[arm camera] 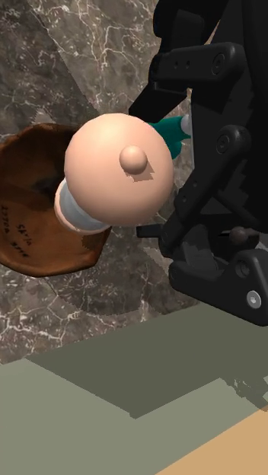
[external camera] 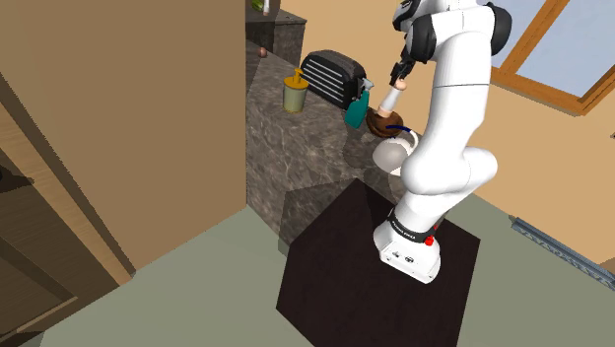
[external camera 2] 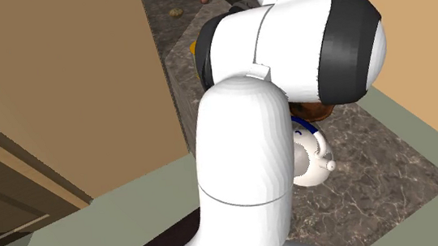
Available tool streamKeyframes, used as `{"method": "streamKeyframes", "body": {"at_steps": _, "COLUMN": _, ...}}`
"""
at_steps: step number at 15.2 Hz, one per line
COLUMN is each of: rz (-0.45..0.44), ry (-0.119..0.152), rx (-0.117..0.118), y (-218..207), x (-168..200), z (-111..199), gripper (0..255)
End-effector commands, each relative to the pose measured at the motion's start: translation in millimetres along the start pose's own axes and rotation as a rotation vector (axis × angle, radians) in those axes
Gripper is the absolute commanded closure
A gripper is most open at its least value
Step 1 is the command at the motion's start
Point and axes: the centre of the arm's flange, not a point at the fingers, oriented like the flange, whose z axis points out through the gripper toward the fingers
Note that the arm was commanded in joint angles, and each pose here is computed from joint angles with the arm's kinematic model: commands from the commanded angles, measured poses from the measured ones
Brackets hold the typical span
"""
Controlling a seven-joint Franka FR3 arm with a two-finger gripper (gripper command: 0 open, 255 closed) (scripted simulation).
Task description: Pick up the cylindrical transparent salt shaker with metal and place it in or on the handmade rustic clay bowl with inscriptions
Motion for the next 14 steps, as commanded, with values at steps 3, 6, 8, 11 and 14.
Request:
{"method": "streamKeyframes", "body": {"at_steps": 3, "rz": 0.000, "ry": 0.001, "rx": -0.001, "y": 0.2, "x": -1.0, "z": 1.8, "gripper": 255}}
{"method": "streamKeyframes", "body": {"at_steps": 6, "rz": 0.000, "ry": 0.001, "rx": -0.001, "y": 0.2, "x": -1.0, "z": 1.8, "gripper": 255}}
{"method": "streamKeyframes", "body": {"at_steps": 8, "rz": 0.000, "ry": 0.001, "rx": -0.001, "y": 0.2, "x": -1.0, "z": 1.8, "gripper": 0}}
{"method": "streamKeyframes", "body": {"at_steps": 11, "rz": 0.000, "ry": 0.001, "rx": -0.001, "y": 0.2, "x": -1.0, "z": 1.8, "gripper": 0}}
{"method": "streamKeyframes", "body": {"at_steps": 14, "rz": 0.000, "ry": 0.001, "rx": -0.001, "y": 0.2, "x": -1.0, "z": -11.4, "gripper": 0}}
